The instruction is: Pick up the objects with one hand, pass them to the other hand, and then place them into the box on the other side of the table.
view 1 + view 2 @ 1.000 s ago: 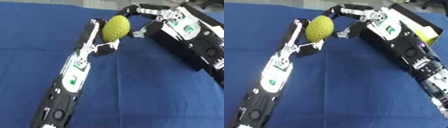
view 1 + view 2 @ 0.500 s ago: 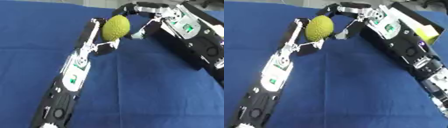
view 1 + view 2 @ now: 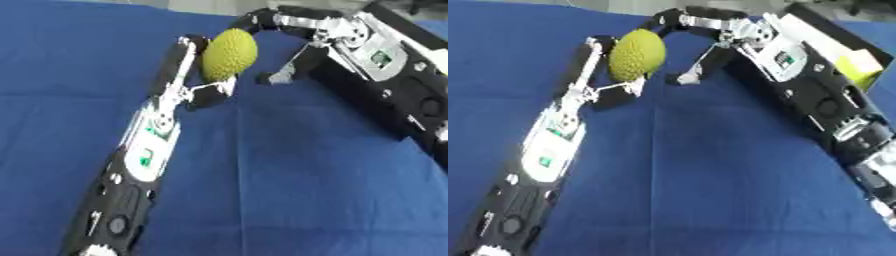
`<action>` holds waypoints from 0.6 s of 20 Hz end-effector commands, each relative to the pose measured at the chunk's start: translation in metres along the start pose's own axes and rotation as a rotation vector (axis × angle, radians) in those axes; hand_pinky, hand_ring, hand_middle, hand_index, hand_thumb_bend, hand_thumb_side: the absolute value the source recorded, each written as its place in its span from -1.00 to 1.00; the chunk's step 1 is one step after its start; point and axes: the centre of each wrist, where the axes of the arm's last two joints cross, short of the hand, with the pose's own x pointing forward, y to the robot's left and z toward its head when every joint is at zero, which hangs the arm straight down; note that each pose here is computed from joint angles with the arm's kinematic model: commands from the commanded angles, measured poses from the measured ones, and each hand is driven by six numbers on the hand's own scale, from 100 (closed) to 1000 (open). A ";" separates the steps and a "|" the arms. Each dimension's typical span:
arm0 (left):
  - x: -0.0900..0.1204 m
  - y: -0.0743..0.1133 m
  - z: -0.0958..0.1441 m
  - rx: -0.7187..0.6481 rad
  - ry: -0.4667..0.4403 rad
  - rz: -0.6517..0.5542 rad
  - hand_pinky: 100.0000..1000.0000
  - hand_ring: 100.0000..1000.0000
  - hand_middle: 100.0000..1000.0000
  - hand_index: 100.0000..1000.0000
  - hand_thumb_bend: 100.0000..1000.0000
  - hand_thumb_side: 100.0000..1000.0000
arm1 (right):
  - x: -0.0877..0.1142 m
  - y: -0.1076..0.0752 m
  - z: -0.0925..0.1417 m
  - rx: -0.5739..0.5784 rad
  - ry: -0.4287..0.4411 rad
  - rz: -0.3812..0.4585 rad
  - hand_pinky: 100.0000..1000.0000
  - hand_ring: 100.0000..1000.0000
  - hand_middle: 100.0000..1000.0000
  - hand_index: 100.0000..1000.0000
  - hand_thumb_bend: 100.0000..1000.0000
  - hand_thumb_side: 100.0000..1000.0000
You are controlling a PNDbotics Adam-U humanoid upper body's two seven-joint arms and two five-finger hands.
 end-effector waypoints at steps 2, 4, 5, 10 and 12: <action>0.010 0.004 -0.005 0.011 -0.044 0.006 0.02 -0.02 -0.25 -0.12 -1.00 -1.00 | 0.001 -0.015 0.010 0.246 -0.152 0.199 0.75 1.00 0.71 0.85 -0.45 -0.98; 0.011 0.004 -0.005 0.008 -0.050 0.014 0.02 -0.02 -0.25 -0.12 -1.00 -1.00 | 0.001 -0.015 0.010 0.237 -0.142 0.179 0.74 1.00 0.70 0.85 -0.47 -0.97; 0.011 0.004 -0.005 0.007 -0.051 0.016 0.03 -0.01 -0.25 -0.12 -1.00 -1.00 | 0.001 -0.016 0.009 0.232 -0.140 0.171 0.74 1.00 0.70 0.85 -0.48 -0.97; 0.010 0.004 -0.005 0.000 -0.050 0.016 0.03 -0.01 -0.25 -0.11 -1.00 -1.00 | 0.007 -0.019 0.005 0.213 -0.147 0.138 0.73 1.00 0.69 0.85 -0.52 -0.98; 0.010 0.003 -0.005 -0.001 -0.050 0.016 0.03 -0.01 -0.25 -0.11 -1.00 -1.00 | 0.009 -0.020 0.003 0.208 -0.146 0.123 0.73 1.00 0.69 0.86 -0.53 -0.97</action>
